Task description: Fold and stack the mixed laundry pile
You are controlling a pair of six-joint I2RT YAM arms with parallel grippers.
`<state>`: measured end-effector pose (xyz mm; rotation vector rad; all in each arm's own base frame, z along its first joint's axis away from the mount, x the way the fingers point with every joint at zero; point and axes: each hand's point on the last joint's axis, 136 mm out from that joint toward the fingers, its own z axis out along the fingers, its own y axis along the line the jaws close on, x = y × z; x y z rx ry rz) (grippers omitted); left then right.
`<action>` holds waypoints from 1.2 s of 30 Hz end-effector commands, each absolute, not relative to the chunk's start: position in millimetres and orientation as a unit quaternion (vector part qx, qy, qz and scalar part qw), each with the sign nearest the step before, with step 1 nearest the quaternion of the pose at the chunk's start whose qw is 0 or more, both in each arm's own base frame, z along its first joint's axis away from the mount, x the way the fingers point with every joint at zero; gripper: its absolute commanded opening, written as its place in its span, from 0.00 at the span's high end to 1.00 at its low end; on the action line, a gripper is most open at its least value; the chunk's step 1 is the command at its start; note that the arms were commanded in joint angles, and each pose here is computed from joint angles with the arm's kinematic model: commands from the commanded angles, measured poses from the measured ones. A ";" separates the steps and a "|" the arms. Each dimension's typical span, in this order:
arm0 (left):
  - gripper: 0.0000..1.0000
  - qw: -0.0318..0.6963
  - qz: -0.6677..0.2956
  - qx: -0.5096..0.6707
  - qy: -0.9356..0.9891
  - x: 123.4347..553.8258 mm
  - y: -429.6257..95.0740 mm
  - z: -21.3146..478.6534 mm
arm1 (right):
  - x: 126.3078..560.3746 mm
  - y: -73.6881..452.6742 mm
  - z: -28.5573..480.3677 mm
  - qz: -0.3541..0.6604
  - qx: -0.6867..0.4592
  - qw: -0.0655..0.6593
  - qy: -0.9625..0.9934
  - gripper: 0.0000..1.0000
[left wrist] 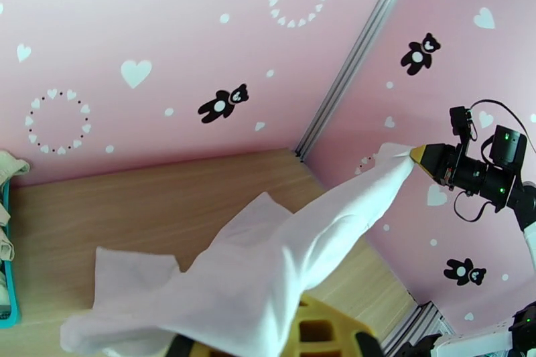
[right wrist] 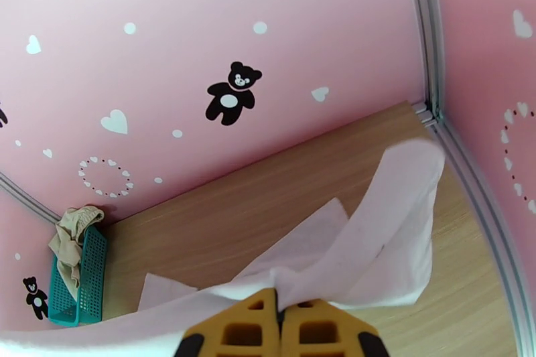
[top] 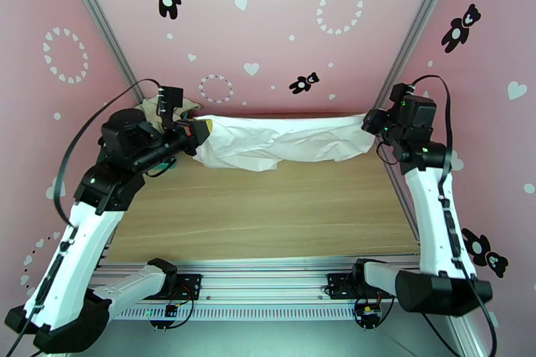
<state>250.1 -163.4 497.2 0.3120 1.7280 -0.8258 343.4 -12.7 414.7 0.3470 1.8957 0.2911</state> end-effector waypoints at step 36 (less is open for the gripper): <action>1.00 0.744 -0.223 0.059 0.627 441.7 -94.3 639.2 | 504.7 58.9 485.0 0.098 0.052 0.599 0.793 1.00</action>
